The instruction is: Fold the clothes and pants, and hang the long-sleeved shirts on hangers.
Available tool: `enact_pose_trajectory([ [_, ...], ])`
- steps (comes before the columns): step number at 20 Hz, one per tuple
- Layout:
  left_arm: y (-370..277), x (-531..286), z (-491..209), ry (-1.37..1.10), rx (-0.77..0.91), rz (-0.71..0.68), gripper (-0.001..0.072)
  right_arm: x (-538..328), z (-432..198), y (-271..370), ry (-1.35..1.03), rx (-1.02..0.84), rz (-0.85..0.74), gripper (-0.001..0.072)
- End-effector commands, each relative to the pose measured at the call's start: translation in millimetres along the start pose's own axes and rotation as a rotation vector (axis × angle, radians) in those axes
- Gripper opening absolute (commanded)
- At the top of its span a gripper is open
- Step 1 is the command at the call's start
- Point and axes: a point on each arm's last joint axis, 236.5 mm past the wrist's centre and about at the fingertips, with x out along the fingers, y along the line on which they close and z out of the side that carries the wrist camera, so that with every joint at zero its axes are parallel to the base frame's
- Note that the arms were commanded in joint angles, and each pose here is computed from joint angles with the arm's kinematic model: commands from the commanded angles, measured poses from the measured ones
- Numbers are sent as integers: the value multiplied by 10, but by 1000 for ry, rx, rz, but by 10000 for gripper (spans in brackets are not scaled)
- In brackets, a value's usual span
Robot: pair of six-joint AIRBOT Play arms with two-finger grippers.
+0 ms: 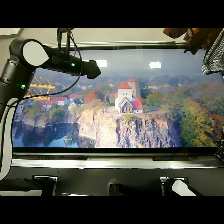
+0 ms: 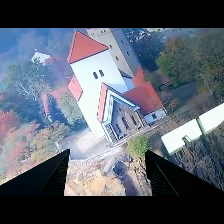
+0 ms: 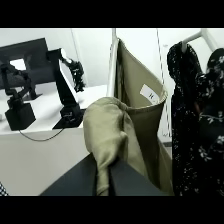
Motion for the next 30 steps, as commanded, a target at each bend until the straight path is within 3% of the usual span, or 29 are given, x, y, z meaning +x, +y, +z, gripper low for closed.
enact_pose_trajectory([
  [1,6,16,-5,3,-1,1,546,-37,-47,19,40,-15,27,254],
  [2,6,16,-5,3,-1,1,546,-73,-9,-1,41,-5,31,377],
  [3,6,16,-5,2,-1,1,546,-121,66,-31,32,1,35,439],
  [5,7,13,-3,2,-1,1,546,-249,263,-93,3,31,53,500],
  [8,32,-45,34,-13,0,9,546,-607,848,-196,-118,108,131,501],
  [11,140,-229,129,-56,4,45,546,-1128,1598,5,-335,216,361,478],
  [13,254,-402,233,-104,6,81,546,-1279,1696,324,-345,366,536,457],
  [16,511,-675,381,-182,-61,153,545,-1430,1054,1288,-124,321,758,354],
  [17,607,-759,405,-198,-79,184,542,-1655,685,1750,-39,198,852,310],
  [18,700,-847,422,-211,-79,214,493,-1981,279,2188,31,42,951,264],
  [19,793,-930,415,-214,-79,246,347,-2333,-120,2523,94,-110,1041,175],
  [20,901,-1013,373,-203,-82,283,126,-2716,-490,2767,154,-243,1128,92],
  [21,1006,-1070,298,-178,-84,318,22,-3091,-838,2944,224,-335,1207,30],
  [24,1273,-1164,21,-103,-55,426,21,-3894,-1804,3036,475,-569,1348,29],
  [27,1461,-1109,-422,-60,-12,452,20,-4552,-2700,2635,711,-822,1570,29],
  [30,1689,-1028,-961,-73,-100,440,20,-4917,-3342,2168,911,-911,1657,28],
])
